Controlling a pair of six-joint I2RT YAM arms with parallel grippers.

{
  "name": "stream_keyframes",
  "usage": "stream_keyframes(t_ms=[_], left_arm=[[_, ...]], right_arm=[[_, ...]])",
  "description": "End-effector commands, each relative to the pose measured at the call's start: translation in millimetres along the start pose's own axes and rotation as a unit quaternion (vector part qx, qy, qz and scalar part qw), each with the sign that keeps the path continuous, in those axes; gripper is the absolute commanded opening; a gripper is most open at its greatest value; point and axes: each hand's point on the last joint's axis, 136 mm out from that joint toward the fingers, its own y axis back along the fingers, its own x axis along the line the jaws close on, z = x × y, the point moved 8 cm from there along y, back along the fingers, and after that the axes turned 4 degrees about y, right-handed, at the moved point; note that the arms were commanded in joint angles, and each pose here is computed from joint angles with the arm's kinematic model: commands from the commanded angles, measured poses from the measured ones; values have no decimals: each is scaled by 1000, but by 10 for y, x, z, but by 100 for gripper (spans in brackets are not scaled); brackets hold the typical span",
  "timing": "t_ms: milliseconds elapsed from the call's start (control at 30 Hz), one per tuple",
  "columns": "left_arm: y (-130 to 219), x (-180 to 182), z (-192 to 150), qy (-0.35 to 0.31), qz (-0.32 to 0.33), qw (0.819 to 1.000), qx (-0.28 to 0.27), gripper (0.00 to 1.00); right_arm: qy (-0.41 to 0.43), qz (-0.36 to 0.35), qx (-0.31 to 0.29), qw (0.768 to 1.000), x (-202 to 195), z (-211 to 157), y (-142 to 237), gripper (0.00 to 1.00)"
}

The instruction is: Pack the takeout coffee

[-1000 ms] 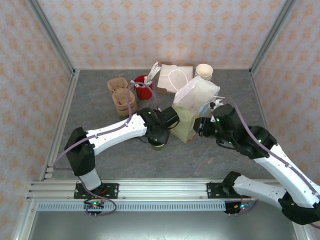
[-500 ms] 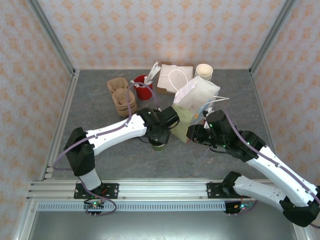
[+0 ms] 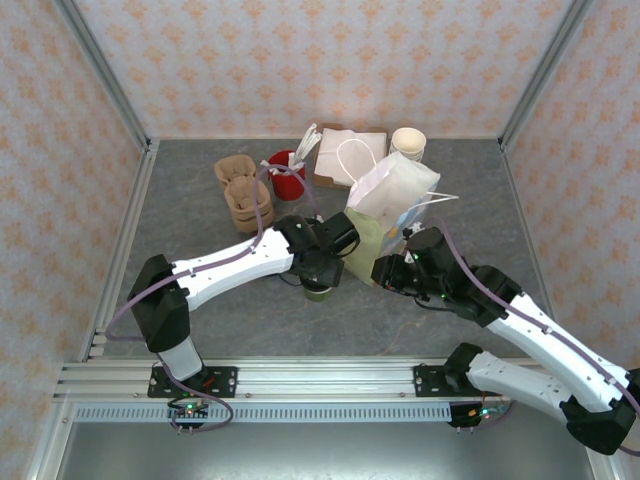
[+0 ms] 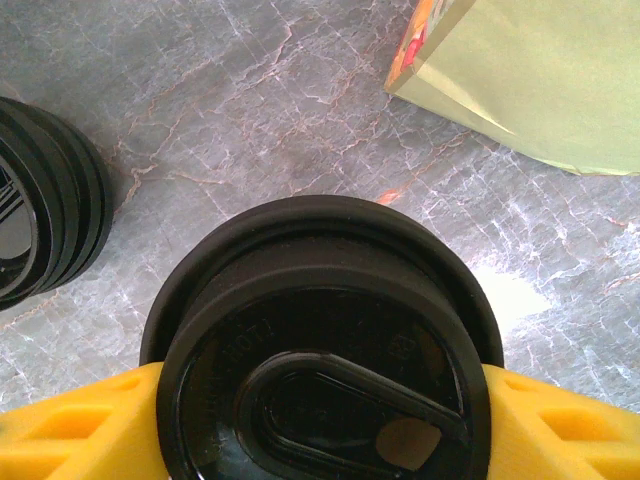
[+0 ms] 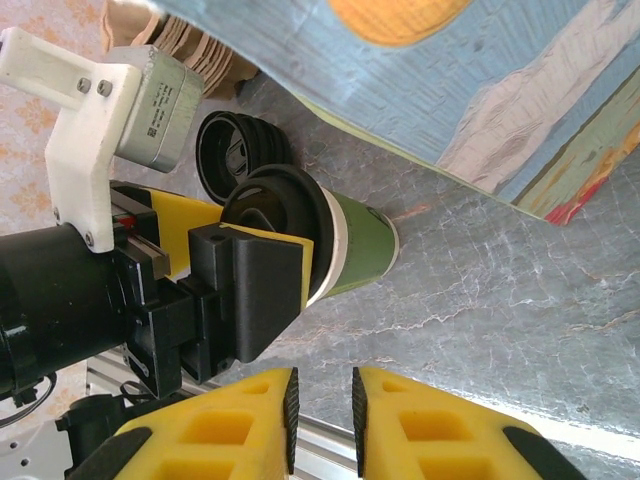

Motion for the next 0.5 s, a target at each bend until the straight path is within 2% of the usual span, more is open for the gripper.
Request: stream_keyframes(t_ms=[0, 133, 333, 467], left_arm=[[128, 45, 9, 11, -12, 1000, -16, 72], [174, 44, 12, 9, -19, 1000, -19, 79], [238, 42, 9, 12, -32, 999, -21, 82], [233, 90, 3, 10, -17, 1000, -22, 82]], right_arm=[[-2, 11, -12, 1000, 25, 9, 18, 23], [-4, 12, -12, 1000, 21, 3, 0, 23], [-10, 15, -14, 1000, 25, -16, -66, 23], [-13, 15, -13, 1000, 14, -46, -121, 23]])
